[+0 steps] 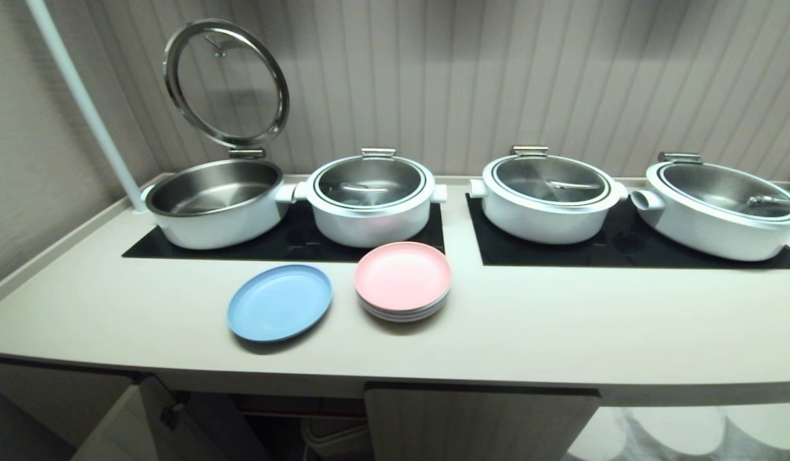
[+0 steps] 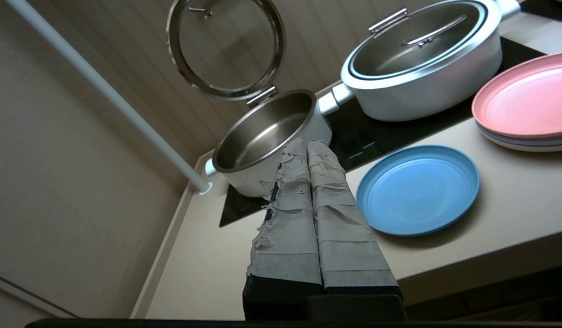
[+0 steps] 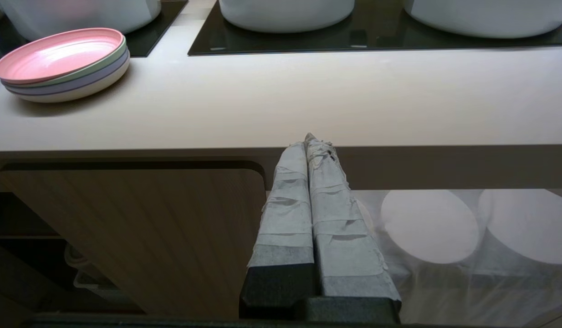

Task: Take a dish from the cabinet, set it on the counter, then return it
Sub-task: Pick up the plate from the table

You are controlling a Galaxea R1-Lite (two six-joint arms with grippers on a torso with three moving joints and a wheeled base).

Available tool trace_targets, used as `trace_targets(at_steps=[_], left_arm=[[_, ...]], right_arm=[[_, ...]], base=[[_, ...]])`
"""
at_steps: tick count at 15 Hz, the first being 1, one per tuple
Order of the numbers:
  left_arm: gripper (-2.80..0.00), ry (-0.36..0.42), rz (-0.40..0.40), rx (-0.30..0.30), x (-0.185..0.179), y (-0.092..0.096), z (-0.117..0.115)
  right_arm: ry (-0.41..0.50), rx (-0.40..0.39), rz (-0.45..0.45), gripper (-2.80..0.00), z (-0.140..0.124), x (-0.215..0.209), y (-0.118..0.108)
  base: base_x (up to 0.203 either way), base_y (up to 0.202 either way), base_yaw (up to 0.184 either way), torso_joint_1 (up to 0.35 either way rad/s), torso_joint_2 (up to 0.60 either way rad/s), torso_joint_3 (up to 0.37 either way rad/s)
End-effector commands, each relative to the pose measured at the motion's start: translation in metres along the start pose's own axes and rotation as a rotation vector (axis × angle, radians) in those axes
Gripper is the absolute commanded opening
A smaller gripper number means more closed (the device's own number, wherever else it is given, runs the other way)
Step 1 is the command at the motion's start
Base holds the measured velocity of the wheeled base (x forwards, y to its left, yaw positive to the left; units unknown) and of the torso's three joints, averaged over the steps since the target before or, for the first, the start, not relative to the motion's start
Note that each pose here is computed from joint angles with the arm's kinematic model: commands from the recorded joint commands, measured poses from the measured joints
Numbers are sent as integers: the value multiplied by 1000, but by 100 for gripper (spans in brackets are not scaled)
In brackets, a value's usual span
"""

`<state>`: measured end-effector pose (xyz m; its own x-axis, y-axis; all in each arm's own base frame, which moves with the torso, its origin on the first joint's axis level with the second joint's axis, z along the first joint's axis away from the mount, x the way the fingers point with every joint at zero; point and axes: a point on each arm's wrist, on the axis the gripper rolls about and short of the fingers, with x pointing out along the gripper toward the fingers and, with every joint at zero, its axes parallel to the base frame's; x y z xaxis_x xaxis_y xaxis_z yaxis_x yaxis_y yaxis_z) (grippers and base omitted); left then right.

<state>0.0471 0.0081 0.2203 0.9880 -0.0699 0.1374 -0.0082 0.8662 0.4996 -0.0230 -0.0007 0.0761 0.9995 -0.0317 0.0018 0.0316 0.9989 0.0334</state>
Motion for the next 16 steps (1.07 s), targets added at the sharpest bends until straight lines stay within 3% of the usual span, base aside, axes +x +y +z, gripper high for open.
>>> trace_targets(at_steps=[1, 5, 6, 9, 11, 14, 16], left_arm=[[-280, -57, 25, 36, -33, -17, 2], [-280, -57, 24, 39, -66, -37, -5], [-280, -65, 45, 41, -65, -35, -5], [-280, -49, 218, 45, -62, -35, -21], [-280, -78, 217, 19, -62, -34, -25], [-280, 50, 266, -28, -59, -46, -55], [-280, 97, 265, -15, -59, -51, -66]], right_arm=[[0, 0, -1, -280, 0, 0, 0], [0, 0, -1, -280, 0, 0, 0], [0, 0, 0, -280, 0, 0, 0], [0, 0, -1, -280, 0, 0, 0], [0, 0, 0, -280, 0, 0, 0], [0, 0, 1, -280, 0, 0, 0], [0, 0, 0, -280, 0, 0, 0]], base=[[0, 0, 0, 0, 0, 0], [0, 0, 0, 0, 0, 0], [0, 0, 0, 0, 0, 0], [0, 0, 0, 0, 0, 0], [0, 0, 0, 0, 0, 0], [0, 0, 0, 0, 0, 0], [0, 0, 0, 0, 0, 0]])
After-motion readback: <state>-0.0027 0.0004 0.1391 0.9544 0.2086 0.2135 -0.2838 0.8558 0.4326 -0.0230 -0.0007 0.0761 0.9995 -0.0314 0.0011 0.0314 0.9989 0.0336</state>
